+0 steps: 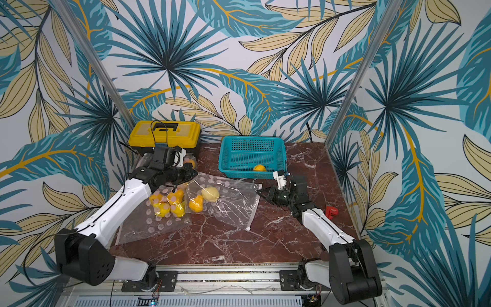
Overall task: Open the zip-top bag and take out the pear
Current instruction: Adjust the zipper food storage bag at the center of the board.
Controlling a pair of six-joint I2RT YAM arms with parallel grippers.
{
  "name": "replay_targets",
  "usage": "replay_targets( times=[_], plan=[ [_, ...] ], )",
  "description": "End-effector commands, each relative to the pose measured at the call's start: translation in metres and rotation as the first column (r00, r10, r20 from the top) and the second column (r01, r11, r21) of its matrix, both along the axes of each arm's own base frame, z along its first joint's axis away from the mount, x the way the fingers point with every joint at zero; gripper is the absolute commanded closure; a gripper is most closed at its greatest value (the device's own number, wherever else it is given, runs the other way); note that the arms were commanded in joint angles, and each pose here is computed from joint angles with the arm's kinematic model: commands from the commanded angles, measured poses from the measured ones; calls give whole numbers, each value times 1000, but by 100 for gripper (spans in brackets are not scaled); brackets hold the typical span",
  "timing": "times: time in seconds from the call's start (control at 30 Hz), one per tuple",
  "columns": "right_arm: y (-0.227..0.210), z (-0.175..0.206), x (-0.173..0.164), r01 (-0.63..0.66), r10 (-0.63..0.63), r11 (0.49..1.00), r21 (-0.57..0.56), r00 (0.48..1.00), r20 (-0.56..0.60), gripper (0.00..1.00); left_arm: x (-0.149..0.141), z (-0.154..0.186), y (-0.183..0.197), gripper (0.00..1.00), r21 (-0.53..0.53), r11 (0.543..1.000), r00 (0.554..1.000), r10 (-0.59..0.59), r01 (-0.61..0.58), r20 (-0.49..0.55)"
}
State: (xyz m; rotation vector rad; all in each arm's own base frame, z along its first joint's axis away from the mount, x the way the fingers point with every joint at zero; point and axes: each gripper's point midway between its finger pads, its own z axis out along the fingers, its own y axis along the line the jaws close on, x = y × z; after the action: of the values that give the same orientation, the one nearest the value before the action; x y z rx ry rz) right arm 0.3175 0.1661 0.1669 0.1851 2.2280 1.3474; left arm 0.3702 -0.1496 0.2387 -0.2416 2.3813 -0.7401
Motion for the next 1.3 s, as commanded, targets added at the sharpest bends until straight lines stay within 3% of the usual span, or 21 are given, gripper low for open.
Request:
replay_targets(
  times=[0.0,0.2,0.37,0.43,0.57,0.63,0.77,0.93,1.07,1.27],
  plan=[
    [-14,-16,-1,53,-56,994,-94,998,-30,100,-5,-10,15,100,26,997,998,66,-66,-1],
    [-33,-35,0,128,-145,978,-166,985,-90,100,-7,-51,33,100,83,989,988,127,-119,-87],
    [-25,-25,1,95,-106,987,-126,991,-82,98,1,-91,23,100,100,994,978,66,-47,-200],
    [-24,-21,0,81,-91,989,-124,992,-82,87,4,-106,17,99,98,995,968,39,-15,-248],
    [-35,-11,-7,108,-125,974,-201,990,-71,49,11,-107,19,81,119,993,970,51,-23,-239],
    [-46,-15,-15,134,-166,952,-276,982,-95,42,14,-96,23,70,135,990,977,65,-38,-203],
    [-74,-34,-28,190,-283,883,-430,945,-164,41,12,-70,32,55,165,984,985,90,-65,-149],
    [-97,-58,-31,243,-397,812,-531,897,-196,45,1,-49,40,48,178,980,988,110,-88,-113],
    [-89,-66,-10,211,-369,829,-517,903,-222,57,-14,-46,34,48,159,985,987,89,-67,-135],
    [-77,-95,24,134,-312,848,-512,908,-280,67,-41,-73,0,60,114,993,972,13,14,-234]
  ],
)
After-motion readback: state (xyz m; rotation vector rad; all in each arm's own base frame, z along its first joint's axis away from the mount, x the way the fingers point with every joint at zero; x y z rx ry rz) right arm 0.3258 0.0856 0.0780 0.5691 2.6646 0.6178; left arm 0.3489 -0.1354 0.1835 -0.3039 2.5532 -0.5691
